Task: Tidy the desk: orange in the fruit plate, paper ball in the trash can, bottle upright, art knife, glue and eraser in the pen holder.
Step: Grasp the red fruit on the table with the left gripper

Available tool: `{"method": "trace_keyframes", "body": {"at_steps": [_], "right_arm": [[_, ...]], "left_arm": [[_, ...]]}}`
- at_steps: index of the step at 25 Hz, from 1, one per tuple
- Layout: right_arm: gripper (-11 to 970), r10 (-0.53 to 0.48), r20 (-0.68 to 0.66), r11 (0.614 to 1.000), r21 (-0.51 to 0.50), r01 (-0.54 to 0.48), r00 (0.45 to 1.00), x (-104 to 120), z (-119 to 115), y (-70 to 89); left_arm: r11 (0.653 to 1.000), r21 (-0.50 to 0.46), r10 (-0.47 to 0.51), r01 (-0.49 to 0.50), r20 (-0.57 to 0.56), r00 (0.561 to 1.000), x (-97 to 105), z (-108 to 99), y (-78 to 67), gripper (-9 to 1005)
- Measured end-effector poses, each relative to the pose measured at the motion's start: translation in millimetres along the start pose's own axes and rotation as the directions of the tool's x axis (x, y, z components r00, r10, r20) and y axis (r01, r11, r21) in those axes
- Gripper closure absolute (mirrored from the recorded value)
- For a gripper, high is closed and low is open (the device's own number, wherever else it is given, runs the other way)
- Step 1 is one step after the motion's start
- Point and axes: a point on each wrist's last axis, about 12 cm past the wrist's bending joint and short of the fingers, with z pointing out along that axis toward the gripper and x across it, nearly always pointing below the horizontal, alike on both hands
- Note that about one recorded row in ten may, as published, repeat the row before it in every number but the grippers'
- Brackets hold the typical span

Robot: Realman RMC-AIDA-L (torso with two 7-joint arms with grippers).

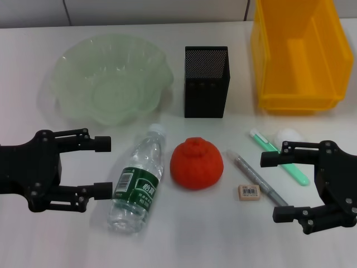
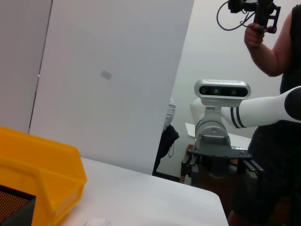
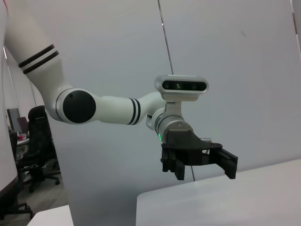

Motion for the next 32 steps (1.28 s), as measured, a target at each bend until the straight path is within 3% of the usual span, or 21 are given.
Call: {"method": "trace_keyframes", "body": {"at_steps": [14, 19, 22, 25, 26, 27, 29, 30, 32], "right_arm": [[132, 0.021, 0.022, 1.0, 0.013, -0.021, 1.0, 5, 1, 1.9], [132, 0.039, 0.046, 0.995, 0.085, -0.043, 0.998, 10, -5, 1.6], [132, 0.059, 0.081, 0.98, 0.184, -0.073, 0.995, 19, -17, 5.9], [132, 0.075, 0.105, 0.958, 0.268, -0.101, 0.992, 26, -27, 9.8], [132, 0.075, 0.105, 0.958, 0.268, -0.101, 0.992, 26, -27, 9.8], [132, 0.087, 0.119, 0.943, 0.309, -0.12, 0.989, 31, -34, 13.2], [132, 0.092, 0.124, 0.938, 0.323, -0.128, 0.988, 33, -36, 14.4], [132, 0.103, 0.13, 0.924, 0.353, -0.143, 0.986, 37, -41, 17.3], [132, 0.108, 0.13, 0.918, 0.366, -0.149, 0.986, 39, -42, 18.2]], "left_arm": [[1.0, 0.012, -0.004, 0.004, 0.008, 1.0, -1, 4, 1.6, 178], [1.0, 0.018, -0.007, 0.007, -0.009, 1.0, -18, 8, 11.0, 178], [0.999, 0.037, 0.024, -0.021, -0.055, 0.998, -34, 21, 18.8, 177], [0.996, 0.059, 0.077, -0.068, -0.171, 0.982, -56, 53, 35.2, 177], [0.996, 0.059, 0.077, -0.068, -0.171, 0.982, -56, 53, 35.2, 177], [0.995, 0.06, 0.088, -0.076, -0.23, 0.969, -64, 71, 45.8, 177], [0.995, 0.059, 0.089, -0.077, -0.259, 0.962, -65, 79, 50.6, 177], [0.995, 0.049, 0.099, -0.088, -0.319, 0.943, -68, 99, 59.7, 177], [0.994, 0.046, 0.11, -0.1, -0.35, 0.93, -68, 109, 62.7, 177]]}}
